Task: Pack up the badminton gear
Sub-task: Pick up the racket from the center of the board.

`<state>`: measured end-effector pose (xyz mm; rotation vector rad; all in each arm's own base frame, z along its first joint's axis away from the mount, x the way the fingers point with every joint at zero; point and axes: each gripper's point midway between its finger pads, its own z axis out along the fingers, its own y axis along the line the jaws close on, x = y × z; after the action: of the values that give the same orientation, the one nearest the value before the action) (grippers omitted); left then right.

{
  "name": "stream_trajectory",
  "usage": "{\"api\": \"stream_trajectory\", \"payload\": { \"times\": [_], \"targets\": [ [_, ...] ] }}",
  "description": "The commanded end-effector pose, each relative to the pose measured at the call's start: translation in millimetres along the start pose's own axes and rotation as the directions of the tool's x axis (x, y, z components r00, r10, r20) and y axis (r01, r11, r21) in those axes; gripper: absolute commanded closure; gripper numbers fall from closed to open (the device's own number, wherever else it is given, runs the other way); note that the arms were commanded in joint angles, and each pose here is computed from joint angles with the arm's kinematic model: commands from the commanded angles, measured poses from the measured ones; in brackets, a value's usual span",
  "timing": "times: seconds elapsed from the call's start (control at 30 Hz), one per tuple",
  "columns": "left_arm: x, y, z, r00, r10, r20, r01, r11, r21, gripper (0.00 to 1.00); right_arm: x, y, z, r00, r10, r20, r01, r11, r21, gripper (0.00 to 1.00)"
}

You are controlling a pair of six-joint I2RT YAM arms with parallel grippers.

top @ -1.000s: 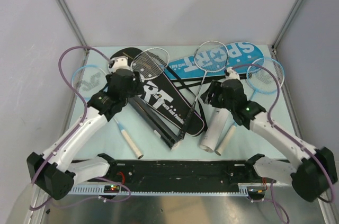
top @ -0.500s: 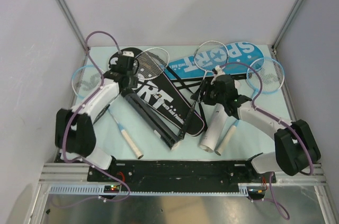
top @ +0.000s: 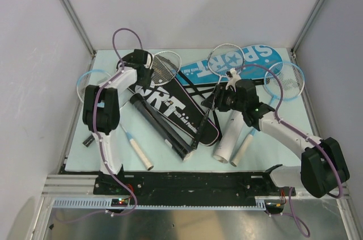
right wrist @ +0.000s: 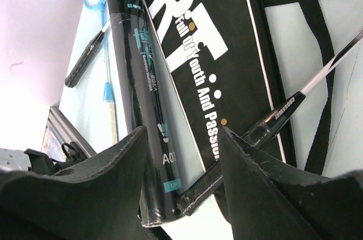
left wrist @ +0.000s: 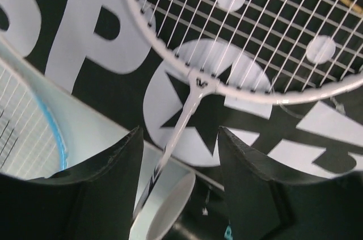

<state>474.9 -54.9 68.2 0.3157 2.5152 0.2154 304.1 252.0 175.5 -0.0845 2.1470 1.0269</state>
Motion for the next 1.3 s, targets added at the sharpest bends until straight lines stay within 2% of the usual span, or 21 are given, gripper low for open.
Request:
{"api": "stream_trajectory", "payload": {
  "times": [0.0, 0.27, 0.33, 0.4, 0.57, 0.67, 0.77, 0.83, 1.0, 1.27],
  "targets": [
    [-22.1, 3.6, 12.5, 0.999, 0.027, 0.039, -0.028, 0.999, 0.022, 0.42, -12.4, 16.3, -7.8, 0.998, -0.053, 0.045, 0.056, 0.996, -0.068, 0.42],
    [-21.1, 8.9, 29.0, 1.000, -0.012, 0.017, 0.011, 0.999, 0.040, 0.58, -24.6, 17.6, -17.3, 0.996, -0.041, 0.079, 0.047, 0.996, -0.077, 0.42],
    [-20.9, 8.1, 29.2, 1.000, -0.017, 0.014, 0.017, 0.999, 0.044, 0.59, -29.0, 22.4, -20.6, 0.995, -0.039, 0.096, 0.048, 0.995, -0.091, 0.42],
    [-20.4, 6.3, 29.4, 1.000, -0.009, 0.014, 0.008, 0.998, 0.056, 0.60, -33.0, 26.0, -23.6, 0.993, -0.039, 0.112, 0.051, 0.994, -0.101, 0.42],
    [-18.6, 3.8, 33.1, 0.999, 0.033, 0.011, -0.034, 0.997, 0.075, 0.72, -41.8, 32.0, -30.6, 0.988, -0.045, 0.148, 0.063, 0.992, -0.114, 0.42],
    [-19.2, 3.2, 34.0, 0.999, 0.043, 0.013, -0.044, 0.996, 0.080, 0.76, -45.1, 31.3, -31.6, 0.986, -0.046, 0.159, 0.065, 0.991, -0.113, 0.42],
    [-21.4, 1.4, 33.3, 0.998, 0.054, 0.019, -0.056, 0.994, 0.092, 0.93, -47.4, 30.5, -33.2, 0.986, -0.042, 0.163, 0.061, 0.991, -0.116, 0.42],
    [-23.1, 2.3, 31.7, 0.998, 0.055, 0.024, -0.057, 0.994, 0.091, 0.98, -50.4, 31.1, -36.3, 0.984, -0.042, 0.174, 0.063, 0.991, -0.116, 0.42],
    [-43.9, 15.6, 3.6, 0.996, 0.032, 0.083, -0.036, 0.998, 0.047, 1.00, -56.5, 32.6, -41.2, 0.978, -0.038, 0.204, 0.060, 0.993, -0.103, 0.43],
    [-79.1, 61.4, -76.7, 0.976, 0.002, 0.217, 0.026, 0.992, -0.126, 1.00, -51.7, 52.0, -43.3, 0.973, -0.049, 0.227, 0.073, 0.992, -0.101, 0.43]
  ]
}}
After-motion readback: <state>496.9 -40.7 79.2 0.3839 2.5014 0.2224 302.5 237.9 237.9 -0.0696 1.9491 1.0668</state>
